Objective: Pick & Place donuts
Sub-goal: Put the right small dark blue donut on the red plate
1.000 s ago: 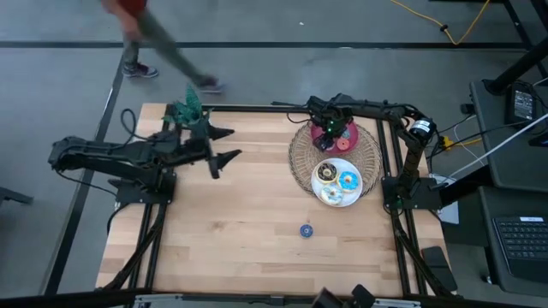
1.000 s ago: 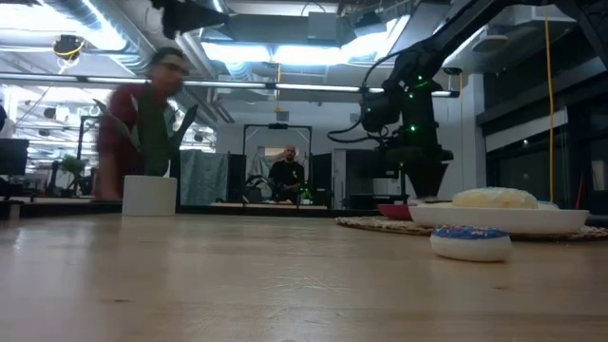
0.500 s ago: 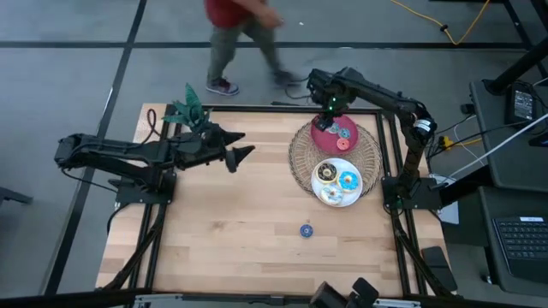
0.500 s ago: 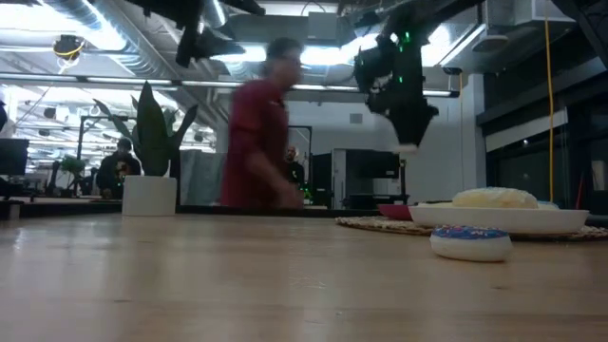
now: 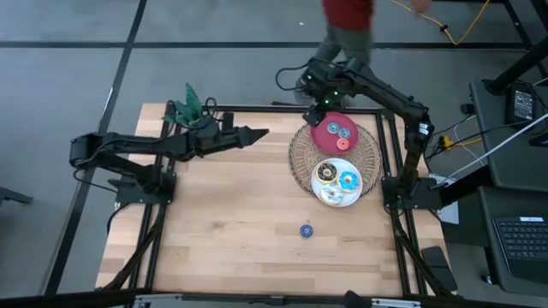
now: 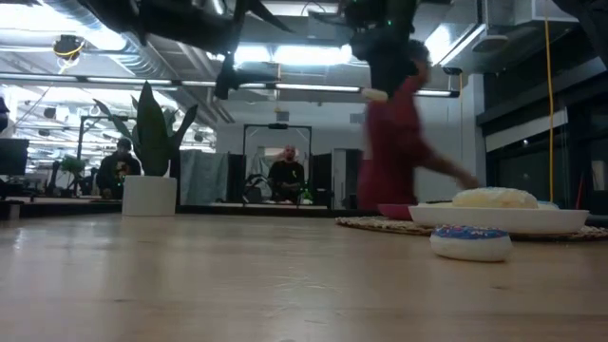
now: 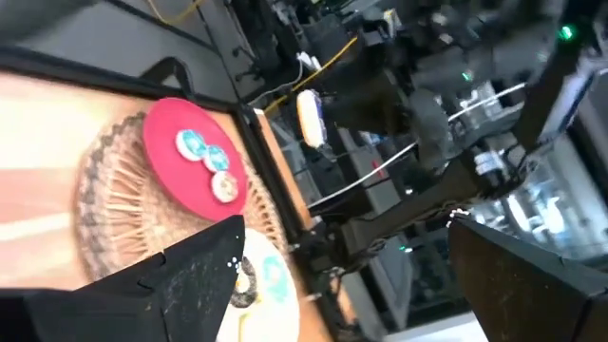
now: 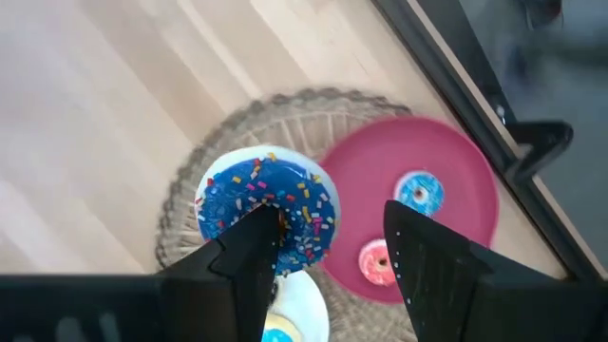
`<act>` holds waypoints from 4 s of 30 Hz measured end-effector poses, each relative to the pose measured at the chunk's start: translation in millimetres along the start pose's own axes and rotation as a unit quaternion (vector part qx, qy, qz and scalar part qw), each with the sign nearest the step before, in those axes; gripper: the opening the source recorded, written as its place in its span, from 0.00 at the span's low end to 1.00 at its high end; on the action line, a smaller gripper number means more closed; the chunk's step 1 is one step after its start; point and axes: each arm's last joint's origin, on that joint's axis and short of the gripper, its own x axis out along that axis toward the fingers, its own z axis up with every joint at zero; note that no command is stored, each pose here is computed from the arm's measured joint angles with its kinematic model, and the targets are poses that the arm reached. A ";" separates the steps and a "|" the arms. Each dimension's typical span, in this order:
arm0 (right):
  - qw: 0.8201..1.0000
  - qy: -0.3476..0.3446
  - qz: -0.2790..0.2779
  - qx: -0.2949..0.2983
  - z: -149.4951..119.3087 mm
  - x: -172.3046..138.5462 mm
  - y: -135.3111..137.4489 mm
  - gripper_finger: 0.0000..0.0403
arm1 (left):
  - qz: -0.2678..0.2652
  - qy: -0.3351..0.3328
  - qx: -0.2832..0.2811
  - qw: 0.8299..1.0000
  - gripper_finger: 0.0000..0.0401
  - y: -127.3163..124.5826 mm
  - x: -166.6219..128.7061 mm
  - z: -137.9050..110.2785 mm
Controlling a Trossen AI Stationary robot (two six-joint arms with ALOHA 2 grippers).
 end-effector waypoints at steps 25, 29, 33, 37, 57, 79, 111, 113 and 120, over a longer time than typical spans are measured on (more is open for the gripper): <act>0.999 -0.018 0.017 -0.036 -4.2 -10.8 36.0 0.48 | -0.034 0.054 -0.021 0.998 0.88 3.8 99.7 6.4; 0.999 -0.020 0.019 -0.041 -4.7 -11.0 39.6 0.48 | -0.033 0.057 -0.022 0.998 0.88 4.6 113.6 4.5; 0.999 -0.021 0.020 -0.044 -4.9 -11.2 41.3 0.48 | -0.030 0.064 -0.031 0.997 0.88 8.0 123.6 1.4; 0.999 -0.021 0.020 -0.044 -4.8 -11.1 41.2 0.48 | -0.021 0.066 -0.041 0.997 0.88 12.9 128.3 -1.2; 0.998 -0.029 0.022 -0.044 -3.6 -11.3 42.3 0.48 | -0.015 0.055 -0.070 0.996 0.62 14.7 128.5 3.4; 0.997 -0.047 0.029 -0.045 0.0 -11.6 43.4 0.48 | -0.029 0.046 -0.074 0.996 0.18 11.7 128.3 5.2; 0.992 -0.096 0.025 -0.079 -5.2 -33.9 38.5 0.55 | -0.017 0.049 -0.070 0.996 0.04 14.1 128.1 5.3; 0.991 -0.109 0.028 -0.072 -3.6 -36.9 33.6 0.61 | -0.020 0.054 -0.070 0.996 0.04 13.9 128.0 5.1; 0.986 -0.149 0.068 0.002 -21.9 -76.8 -5.0 0.82 | -0.083 0.084 -0.067 0.991 0.04 9.7 127.2 17.1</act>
